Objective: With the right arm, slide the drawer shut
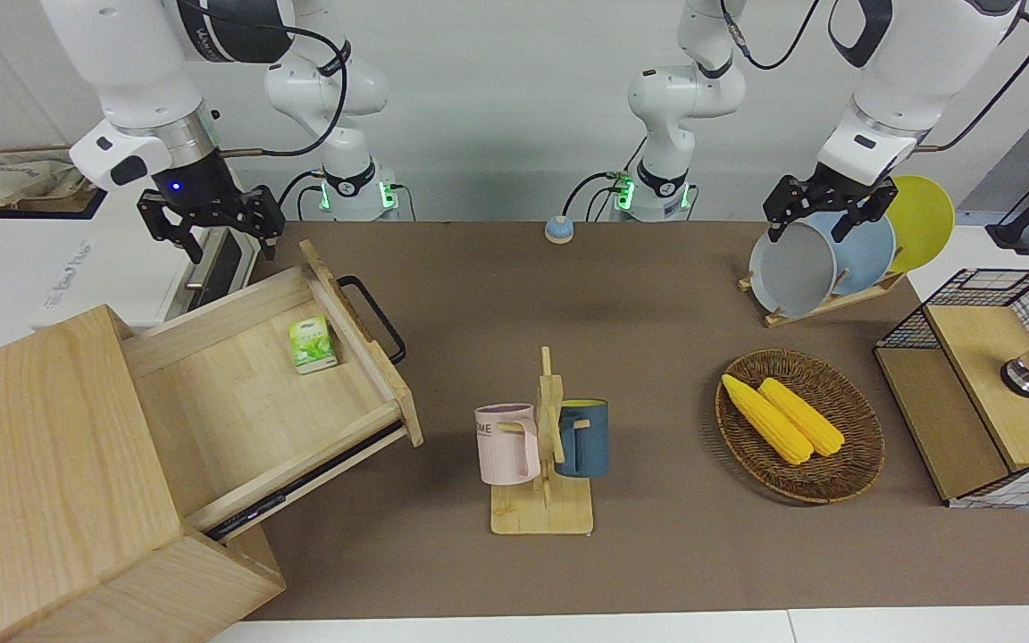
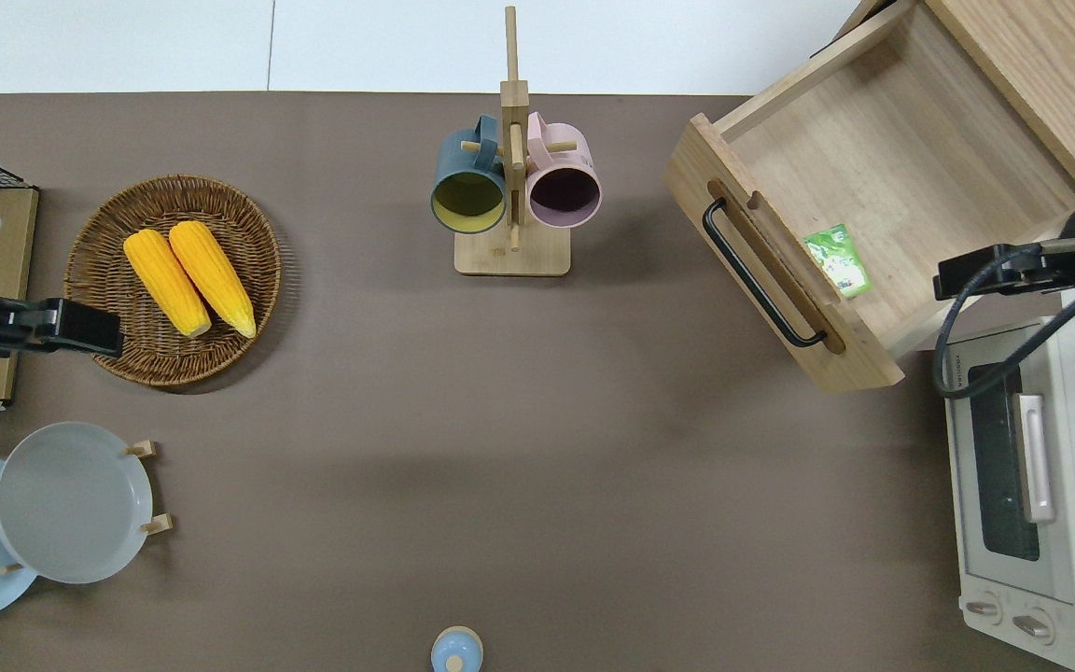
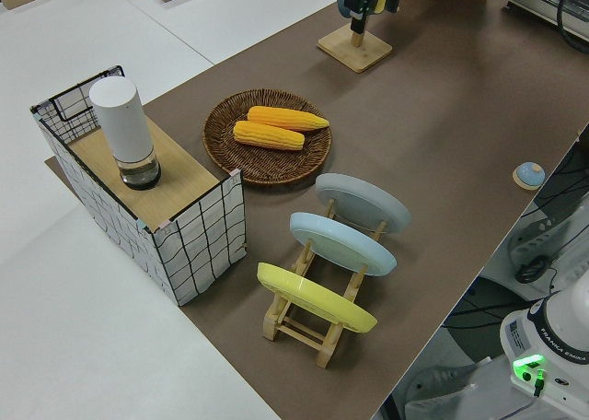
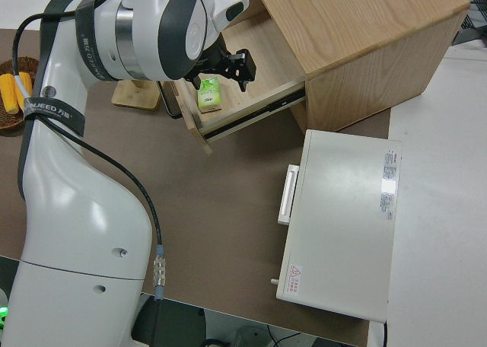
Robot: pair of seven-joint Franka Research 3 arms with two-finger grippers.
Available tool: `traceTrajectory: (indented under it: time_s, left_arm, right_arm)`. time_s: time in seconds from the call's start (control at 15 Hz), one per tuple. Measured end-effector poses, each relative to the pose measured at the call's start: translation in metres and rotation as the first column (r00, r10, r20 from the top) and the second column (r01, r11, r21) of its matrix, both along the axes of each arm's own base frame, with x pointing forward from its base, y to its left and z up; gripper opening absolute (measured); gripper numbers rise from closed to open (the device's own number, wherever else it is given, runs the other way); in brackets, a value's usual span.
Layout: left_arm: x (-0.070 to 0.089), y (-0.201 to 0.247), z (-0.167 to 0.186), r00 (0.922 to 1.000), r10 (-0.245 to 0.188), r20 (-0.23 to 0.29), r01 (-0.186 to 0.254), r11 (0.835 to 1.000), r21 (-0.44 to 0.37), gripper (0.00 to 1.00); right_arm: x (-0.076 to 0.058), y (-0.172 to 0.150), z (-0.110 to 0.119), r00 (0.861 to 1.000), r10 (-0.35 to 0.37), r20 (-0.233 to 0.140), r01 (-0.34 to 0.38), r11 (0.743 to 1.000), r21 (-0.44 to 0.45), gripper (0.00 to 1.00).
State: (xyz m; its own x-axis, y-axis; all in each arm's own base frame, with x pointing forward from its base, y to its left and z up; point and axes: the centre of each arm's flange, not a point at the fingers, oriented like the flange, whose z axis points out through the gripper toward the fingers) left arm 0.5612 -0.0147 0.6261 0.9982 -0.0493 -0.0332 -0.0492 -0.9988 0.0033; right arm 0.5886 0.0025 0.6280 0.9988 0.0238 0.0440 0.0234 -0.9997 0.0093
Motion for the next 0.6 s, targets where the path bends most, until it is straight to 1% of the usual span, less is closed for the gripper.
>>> traceTrajectory:
  time_s: [0.6]
  left_arm:
    - [0.0000,0.0000,0.0000,1.0000,0.000,0.000,0.000,1.000,0.000,1.00]
  right_arm:
    - [-0.0001,-0.0006,-0.0001,1.000,0.008,-0.001,-0.008,1.000,-0.001,0.98]
